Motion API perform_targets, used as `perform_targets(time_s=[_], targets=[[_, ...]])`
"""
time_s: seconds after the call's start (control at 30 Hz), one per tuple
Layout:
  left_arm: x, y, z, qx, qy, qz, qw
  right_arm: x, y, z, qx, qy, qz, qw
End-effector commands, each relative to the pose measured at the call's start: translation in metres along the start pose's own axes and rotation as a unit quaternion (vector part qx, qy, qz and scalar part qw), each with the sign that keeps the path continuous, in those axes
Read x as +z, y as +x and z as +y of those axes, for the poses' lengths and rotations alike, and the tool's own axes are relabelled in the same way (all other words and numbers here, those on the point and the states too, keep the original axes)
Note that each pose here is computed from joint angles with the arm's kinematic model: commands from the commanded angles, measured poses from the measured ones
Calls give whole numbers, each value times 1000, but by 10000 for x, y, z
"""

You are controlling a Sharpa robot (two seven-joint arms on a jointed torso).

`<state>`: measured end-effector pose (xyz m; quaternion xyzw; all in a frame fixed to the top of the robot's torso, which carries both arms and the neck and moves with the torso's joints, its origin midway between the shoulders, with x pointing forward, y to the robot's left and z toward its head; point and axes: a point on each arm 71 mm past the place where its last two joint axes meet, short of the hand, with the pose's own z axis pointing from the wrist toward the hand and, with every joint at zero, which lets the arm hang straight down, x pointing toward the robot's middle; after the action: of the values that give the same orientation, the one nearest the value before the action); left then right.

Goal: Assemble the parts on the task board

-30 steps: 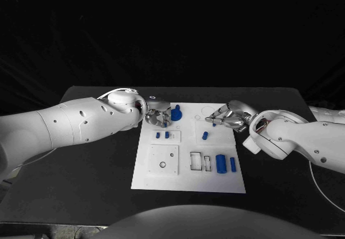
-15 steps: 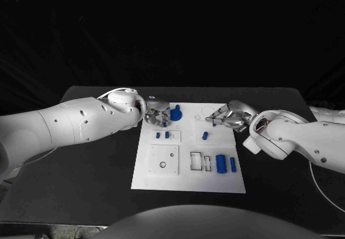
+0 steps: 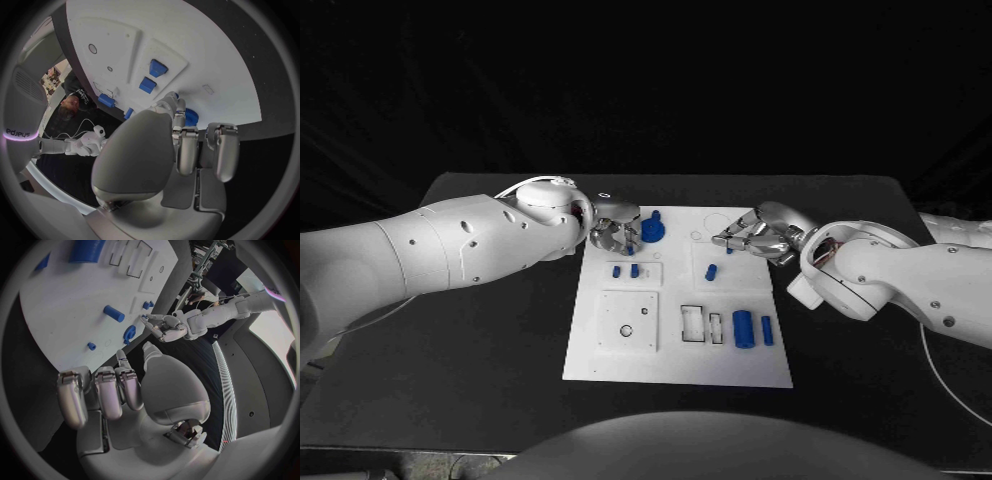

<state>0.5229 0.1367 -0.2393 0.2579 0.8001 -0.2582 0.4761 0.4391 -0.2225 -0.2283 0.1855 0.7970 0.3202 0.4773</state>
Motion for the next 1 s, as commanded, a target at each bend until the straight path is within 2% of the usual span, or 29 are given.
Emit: perform_targets(time_s=[0.03, 0.7, 0.87, 1.0], targets=[[-9, 68, 54, 1, -20, 27, 999, -3, 14, 1, -3, -1, 7, 1000], [-24, 46, 88, 3, -29, 8, 1000, 1, 17, 3, -3, -1, 8, 1000], [-35, 26, 104, 4, -36, -8, 999, 0, 17, 2, -3, -1, 8, 1000], [-69, 8, 146, 5, -45, -27, 999, 0, 13, 1, -3, -1, 6, 1000]])
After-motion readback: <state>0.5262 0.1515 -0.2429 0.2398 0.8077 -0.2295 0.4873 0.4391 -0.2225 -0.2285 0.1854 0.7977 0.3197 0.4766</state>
